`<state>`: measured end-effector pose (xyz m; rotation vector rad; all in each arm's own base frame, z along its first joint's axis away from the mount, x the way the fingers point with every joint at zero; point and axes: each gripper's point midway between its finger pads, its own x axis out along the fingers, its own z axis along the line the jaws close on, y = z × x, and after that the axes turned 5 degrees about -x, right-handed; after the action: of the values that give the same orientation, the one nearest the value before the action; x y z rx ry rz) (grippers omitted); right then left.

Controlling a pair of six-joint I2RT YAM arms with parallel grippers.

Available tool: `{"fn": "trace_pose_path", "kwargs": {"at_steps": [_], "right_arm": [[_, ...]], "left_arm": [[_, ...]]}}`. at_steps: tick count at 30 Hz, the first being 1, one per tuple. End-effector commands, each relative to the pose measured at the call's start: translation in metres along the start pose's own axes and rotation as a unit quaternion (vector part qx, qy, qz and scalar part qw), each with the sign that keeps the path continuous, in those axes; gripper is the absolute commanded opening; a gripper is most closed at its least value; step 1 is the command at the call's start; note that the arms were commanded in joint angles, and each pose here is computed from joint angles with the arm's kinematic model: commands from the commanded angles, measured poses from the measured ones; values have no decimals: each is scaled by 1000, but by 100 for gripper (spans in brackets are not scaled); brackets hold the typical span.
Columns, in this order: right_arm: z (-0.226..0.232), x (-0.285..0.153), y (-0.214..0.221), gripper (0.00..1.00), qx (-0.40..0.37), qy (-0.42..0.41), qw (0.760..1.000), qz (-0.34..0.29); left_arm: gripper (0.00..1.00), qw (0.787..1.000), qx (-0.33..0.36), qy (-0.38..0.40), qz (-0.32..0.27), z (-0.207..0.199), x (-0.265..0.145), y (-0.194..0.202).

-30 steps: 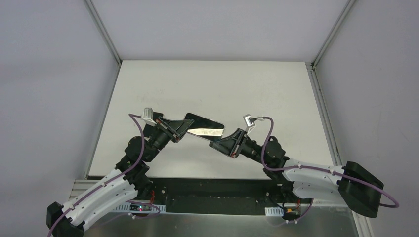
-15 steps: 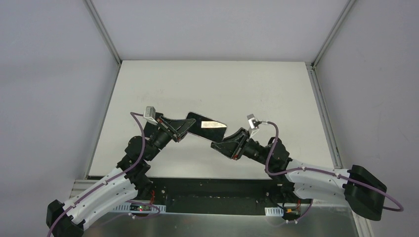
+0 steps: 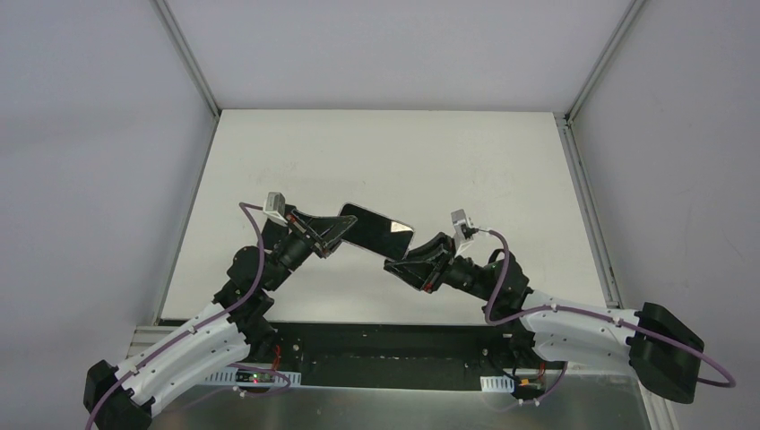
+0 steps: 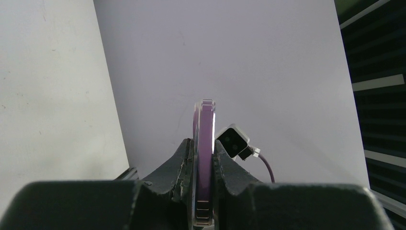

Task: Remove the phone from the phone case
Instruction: Remove the phone case from the phone.

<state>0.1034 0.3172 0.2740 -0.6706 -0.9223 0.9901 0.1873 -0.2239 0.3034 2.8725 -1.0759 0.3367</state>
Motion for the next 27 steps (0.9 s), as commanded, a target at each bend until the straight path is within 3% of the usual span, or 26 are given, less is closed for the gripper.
{"fn": "trace_pose_path", "kwargs": {"at_steps": [1,11,27], "right_arm": [[22,2,-33,6,-94,-50,993,-55],[27,3,-31,4,-168,-75,982,-49],[20,-4,-22,2,-213,-67,975,-23]], "left_arm": [[0,999,-21,31,24,-23,1,7],[0,998,-32,32,42,-27,3,14],[0,997,-37,42,52,-36,2,17]]}}
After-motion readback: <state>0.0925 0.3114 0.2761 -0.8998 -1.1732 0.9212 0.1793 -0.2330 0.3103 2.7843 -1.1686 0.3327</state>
